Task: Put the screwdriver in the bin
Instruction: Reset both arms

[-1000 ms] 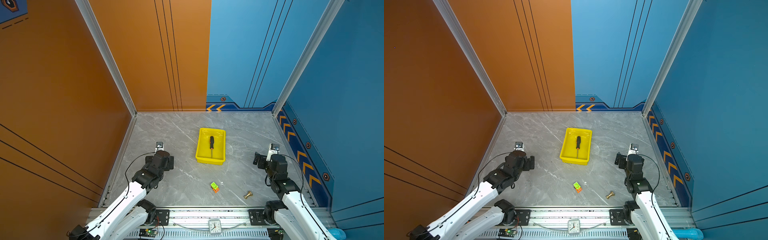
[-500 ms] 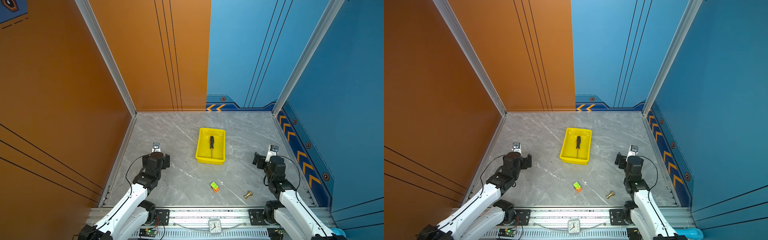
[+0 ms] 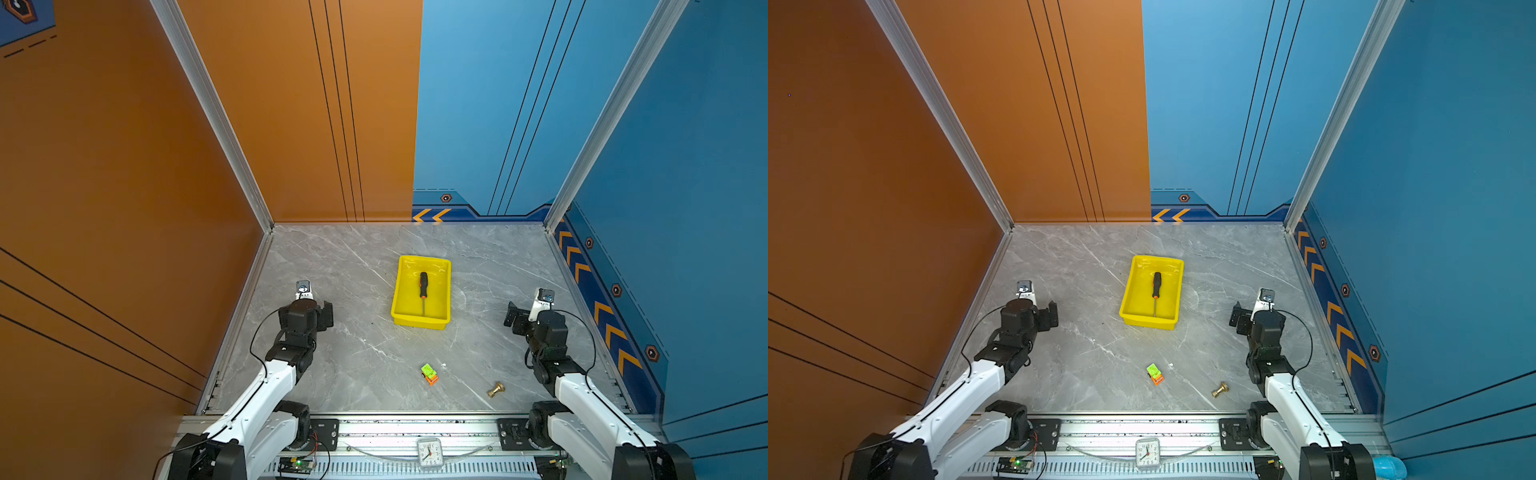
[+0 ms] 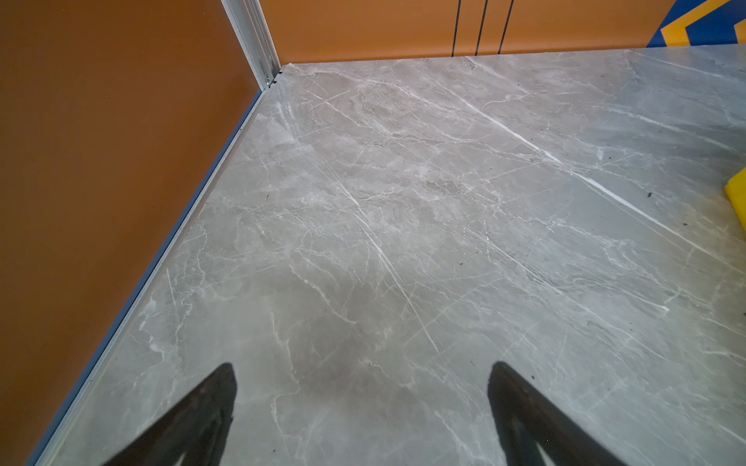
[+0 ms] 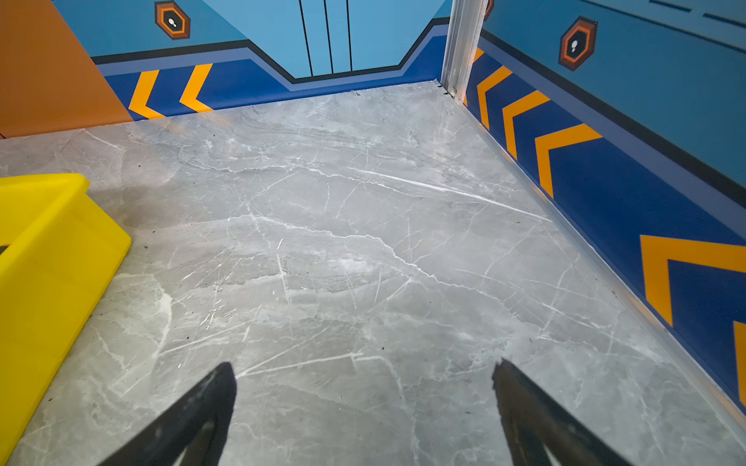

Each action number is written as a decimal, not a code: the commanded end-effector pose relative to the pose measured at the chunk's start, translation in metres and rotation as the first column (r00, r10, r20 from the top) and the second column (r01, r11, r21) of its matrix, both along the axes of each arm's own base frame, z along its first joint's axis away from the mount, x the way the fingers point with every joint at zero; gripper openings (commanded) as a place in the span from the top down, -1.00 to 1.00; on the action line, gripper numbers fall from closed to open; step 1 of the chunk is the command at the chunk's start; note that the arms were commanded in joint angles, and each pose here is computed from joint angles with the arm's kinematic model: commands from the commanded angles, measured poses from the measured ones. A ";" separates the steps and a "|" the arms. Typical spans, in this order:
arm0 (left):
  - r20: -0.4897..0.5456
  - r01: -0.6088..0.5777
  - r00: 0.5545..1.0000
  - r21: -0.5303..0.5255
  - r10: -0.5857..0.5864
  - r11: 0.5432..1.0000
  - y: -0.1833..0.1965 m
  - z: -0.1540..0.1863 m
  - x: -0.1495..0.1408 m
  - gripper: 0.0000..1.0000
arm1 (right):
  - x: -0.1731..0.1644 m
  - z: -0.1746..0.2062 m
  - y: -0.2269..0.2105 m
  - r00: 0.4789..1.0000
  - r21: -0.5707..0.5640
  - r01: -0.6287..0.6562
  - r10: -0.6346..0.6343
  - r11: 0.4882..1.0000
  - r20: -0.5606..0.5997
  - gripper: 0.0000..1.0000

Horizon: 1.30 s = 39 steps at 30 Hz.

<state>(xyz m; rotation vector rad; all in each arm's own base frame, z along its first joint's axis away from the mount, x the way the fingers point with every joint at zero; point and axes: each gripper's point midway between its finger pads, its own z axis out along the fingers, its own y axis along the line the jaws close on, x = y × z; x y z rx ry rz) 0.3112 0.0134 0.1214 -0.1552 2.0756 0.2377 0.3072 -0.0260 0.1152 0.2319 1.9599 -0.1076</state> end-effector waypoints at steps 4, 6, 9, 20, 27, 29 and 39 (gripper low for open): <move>0.055 0.015 0.998 -0.007 -0.015 1.000 0.002 -0.014 0.013 -0.96 | 0.014 0.008 -0.010 0.997 -0.019 0.037 -0.036 0.999 0.066 -1.00; 0.056 0.030 0.998 -0.008 -0.030 1.000 0.000 -0.013 0.020 -0.96 | 0.020 0.008 -0.012 0.997 -0.019 0.045 -0.044 0.999 0.071 -1.00; 0.075 0.042 0.996 -0.010 -0.041 0.999 -0.001 -0.012 0.031 -0.96 | 0.028 0.009 -0.014 0.996 -0.021 0.050 -0.048 0.999 0.078 -1.00; 0.081 0.083 0.993 -0.027 -0.081 0.996 -0.001 -0.015 0.071 -0.96 | 0.066 0.007 -0.009 0.994 -0.005 0.021 -0.020 1.000 0.112 -1.00; 0.091 0.100 0.991 -0.017 -0.098 0.995 -0.003 -0.014 0.080 -0.96 | 0.070 -0.002 -0.011 0.990 -0.014 0.037 -0.035 0.999 0.134 -1.00; 0.093 0.099 0.991 -0.017 -0.097 0.995 -0.002 -0.014 0.081 -0.96 | 0.070 -0.005 -0.010 0.991 -0.013 0.030 -0.028 0.999 0.133 -1.00; 0.126 0.087 0.988 0.002 -0.087 0.996 0.003 -0.025 0.090 -0.96 | 0.078 -0.018 -0.007 0.994 -0.030 0.028 -0.025 0.999 0.102 -1.00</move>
